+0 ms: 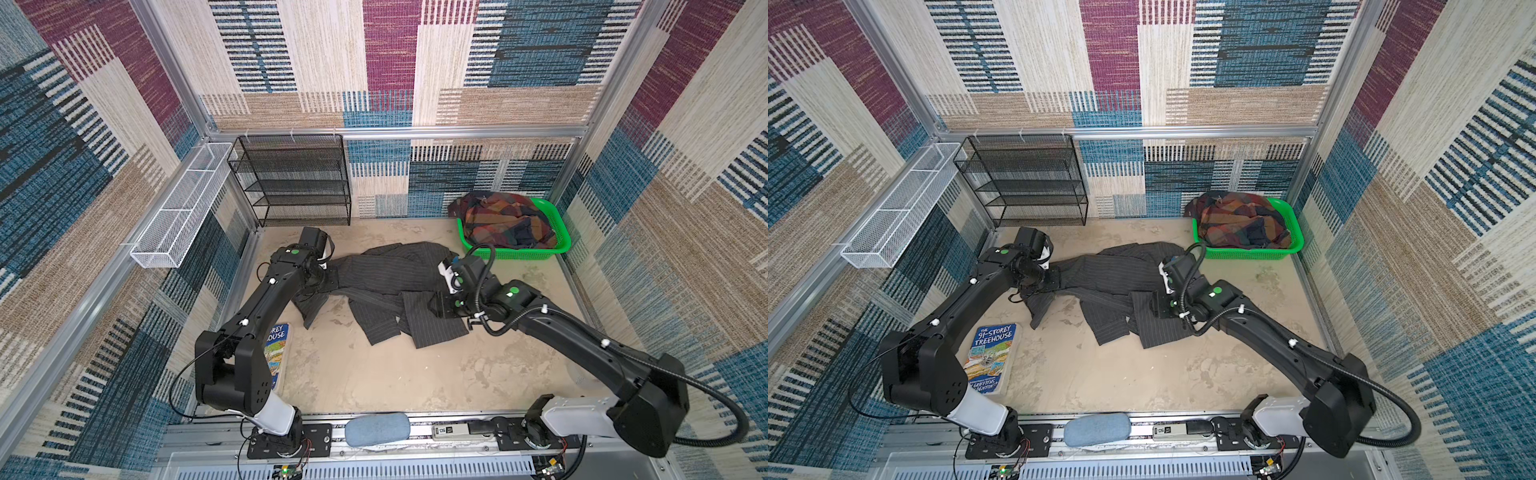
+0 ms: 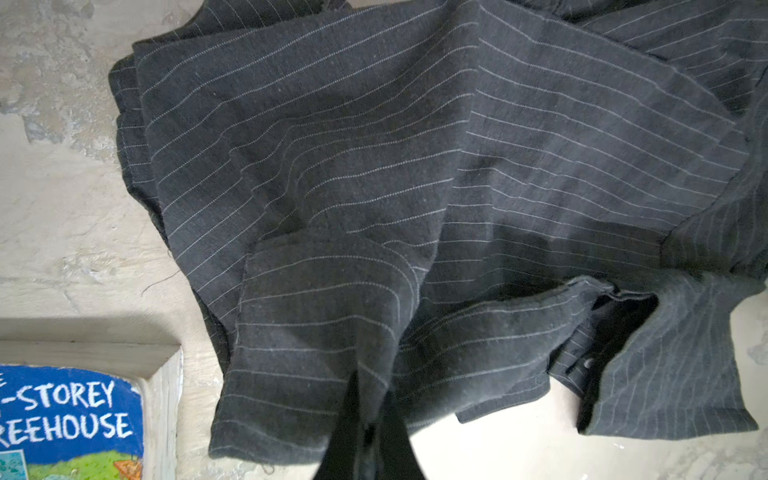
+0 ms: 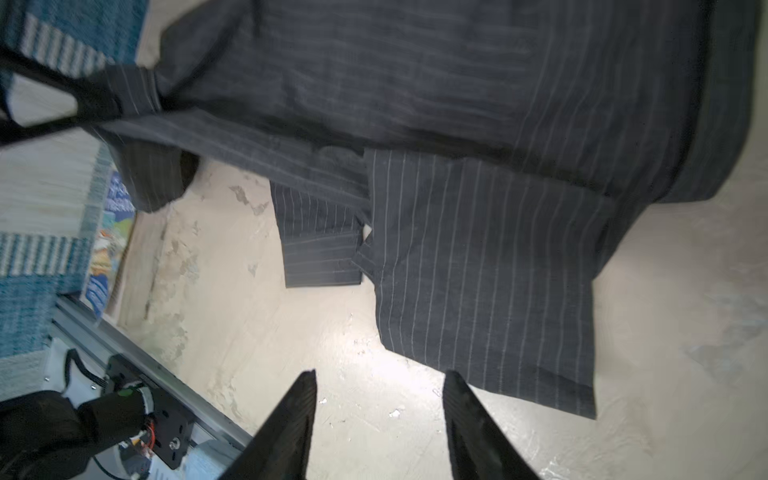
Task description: Fold and stack the long sleeve shirts
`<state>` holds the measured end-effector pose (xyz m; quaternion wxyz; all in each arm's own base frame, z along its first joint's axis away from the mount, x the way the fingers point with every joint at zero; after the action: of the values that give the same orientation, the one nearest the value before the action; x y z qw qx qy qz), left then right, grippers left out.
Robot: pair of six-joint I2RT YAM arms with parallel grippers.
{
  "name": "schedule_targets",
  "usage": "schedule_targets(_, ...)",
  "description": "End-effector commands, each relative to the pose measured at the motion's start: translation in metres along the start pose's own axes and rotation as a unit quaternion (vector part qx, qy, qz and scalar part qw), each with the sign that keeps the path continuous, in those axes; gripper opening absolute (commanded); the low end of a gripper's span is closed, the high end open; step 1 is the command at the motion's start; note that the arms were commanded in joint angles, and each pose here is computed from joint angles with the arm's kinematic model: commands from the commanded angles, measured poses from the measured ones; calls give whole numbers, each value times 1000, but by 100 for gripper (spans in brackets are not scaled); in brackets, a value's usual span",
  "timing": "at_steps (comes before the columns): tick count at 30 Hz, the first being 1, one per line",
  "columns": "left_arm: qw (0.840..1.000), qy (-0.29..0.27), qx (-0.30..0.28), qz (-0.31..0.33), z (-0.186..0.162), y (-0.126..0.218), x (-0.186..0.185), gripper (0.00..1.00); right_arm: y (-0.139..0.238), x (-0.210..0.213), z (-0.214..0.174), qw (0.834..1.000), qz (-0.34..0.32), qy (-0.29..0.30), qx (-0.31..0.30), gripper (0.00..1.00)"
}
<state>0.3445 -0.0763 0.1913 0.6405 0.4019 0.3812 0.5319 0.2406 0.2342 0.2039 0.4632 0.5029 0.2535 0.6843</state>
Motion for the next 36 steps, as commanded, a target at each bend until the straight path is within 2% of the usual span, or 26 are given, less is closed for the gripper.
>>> schedule_targets(1, 1000, 10, -3, -7, 2, -2, -3, 0, -17, 19, -17, 1000, -20, 13, -5, 51)
schedule_targets(4, 1000, 15, 0, -8, 1, -5, -3, 0, -37, 39, -27, 999, -13, 28, -14, 46)
schedule_targets(7, 1000, 21, -4, -18, -2, -7, -5, 0, -61, 42, -21, 999, -34, 21, -28, 37)
schedule_targets(10, 999, 24, -5, -23, -4, -8, -6, 0, -85, 51, -17, 999, -31, 15, -29, 34)
schedule_targets(19, 999, 22, -13, -26, -8, -5, -7, 0, -149, 38, -23, 995, -102, -14, -5, 37)
schedule_targets(25, 999, 21, -15, -26, -11, -4, -7, 0, -160, 14, -31, 987, -159, -26, -4, 42)
schedule_targets(30, 999, 22, -14, -26, -13, -6, -7, 0, -155, 5, -24, 981, -189, -31, -32, 42)
schedule_targets(33, 999, 22, -14, -29, -13, -6, -7, 0, -156, 1, -22, 979, -199, -32, -35, 41)
schedule_targets(36, 999, 23, -18, -29, -13, -3, -7, 0, -160, -6, -22, 977, -207, -34, -34, 35)
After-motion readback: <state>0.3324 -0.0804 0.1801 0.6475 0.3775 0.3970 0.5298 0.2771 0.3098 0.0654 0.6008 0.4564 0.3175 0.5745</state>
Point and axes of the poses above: each gripper's point midway between its finger pads, its own y axis back along the fingers, its own x axis along the line the jaws close on, z = x × y, the point moved 4 cm from there along y, back along the fingers, and after that the axes turned 15 degrees about -y, right-handed, at the moved point
